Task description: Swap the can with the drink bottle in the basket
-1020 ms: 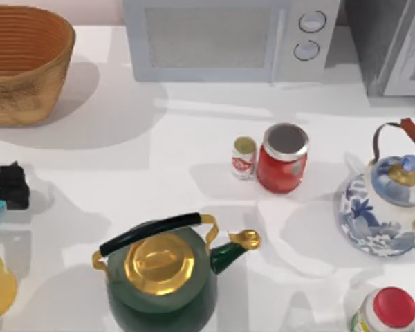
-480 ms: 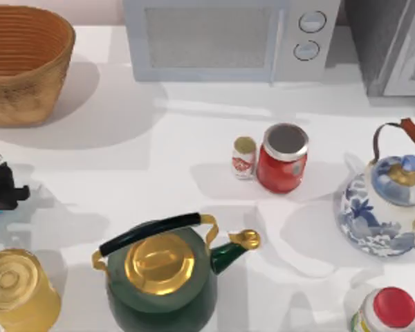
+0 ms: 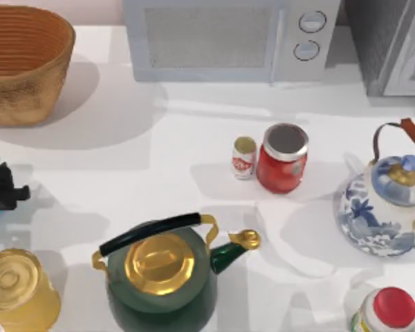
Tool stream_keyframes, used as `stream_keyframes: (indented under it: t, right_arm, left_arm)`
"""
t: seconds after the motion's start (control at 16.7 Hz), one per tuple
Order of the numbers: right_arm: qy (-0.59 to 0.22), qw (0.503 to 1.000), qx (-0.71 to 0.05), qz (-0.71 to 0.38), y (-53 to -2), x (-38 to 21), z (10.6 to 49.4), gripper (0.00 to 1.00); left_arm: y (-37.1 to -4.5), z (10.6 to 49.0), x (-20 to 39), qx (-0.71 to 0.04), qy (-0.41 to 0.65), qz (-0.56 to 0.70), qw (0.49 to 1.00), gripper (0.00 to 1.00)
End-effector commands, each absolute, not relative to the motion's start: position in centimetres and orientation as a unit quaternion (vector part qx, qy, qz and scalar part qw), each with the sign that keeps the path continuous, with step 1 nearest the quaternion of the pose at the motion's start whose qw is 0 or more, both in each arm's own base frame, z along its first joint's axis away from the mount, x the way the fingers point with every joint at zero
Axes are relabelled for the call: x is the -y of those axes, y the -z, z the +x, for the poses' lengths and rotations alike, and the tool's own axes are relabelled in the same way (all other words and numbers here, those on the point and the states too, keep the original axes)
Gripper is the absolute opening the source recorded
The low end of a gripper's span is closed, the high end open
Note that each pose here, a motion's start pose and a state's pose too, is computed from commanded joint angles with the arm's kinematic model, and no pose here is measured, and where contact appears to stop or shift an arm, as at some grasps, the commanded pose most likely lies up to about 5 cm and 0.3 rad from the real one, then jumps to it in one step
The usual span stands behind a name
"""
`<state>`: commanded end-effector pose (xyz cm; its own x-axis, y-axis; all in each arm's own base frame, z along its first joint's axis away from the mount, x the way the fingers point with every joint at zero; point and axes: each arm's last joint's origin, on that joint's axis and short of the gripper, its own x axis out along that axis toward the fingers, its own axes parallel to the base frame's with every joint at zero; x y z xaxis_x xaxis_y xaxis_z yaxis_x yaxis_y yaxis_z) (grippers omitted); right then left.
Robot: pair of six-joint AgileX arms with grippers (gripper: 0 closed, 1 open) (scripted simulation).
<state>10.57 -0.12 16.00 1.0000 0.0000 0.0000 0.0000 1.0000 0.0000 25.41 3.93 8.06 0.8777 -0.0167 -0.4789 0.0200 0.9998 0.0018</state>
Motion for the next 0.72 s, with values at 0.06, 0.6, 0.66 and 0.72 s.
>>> stream_keyframes:
  t: [0.06,0.6,0.66,0.72]
  right_arm:
    - [0.000,1.000,0.000,0.000,-16.0,0.1,10.6,1.00]
    - [0.000,1.000,0.000,0.000,-16.0,0.1,10.6,1.00]
    - [0.000,1.000,0.000,0.000,-16.0,0.1,10.6,1.00]
    - [0.000,1.000,0.000,0.000,-16.0,0.1,10.6,1.00]
  left_arm:
    - [-8.1,25.4,-3.9,-0.247,0.009,0.003,0.969,0.00]
    - [-14.3,27.5,-8.5,-0.201,-0.053,0.007,0.978,0.00]
    - [-15.8,27.9,-9.3,-0.195,-0.062,0.008,0.979,0.00]
    - [-17.3,28.4,-10.0,-0.191,-0.069,0.009,0.979,0.00]
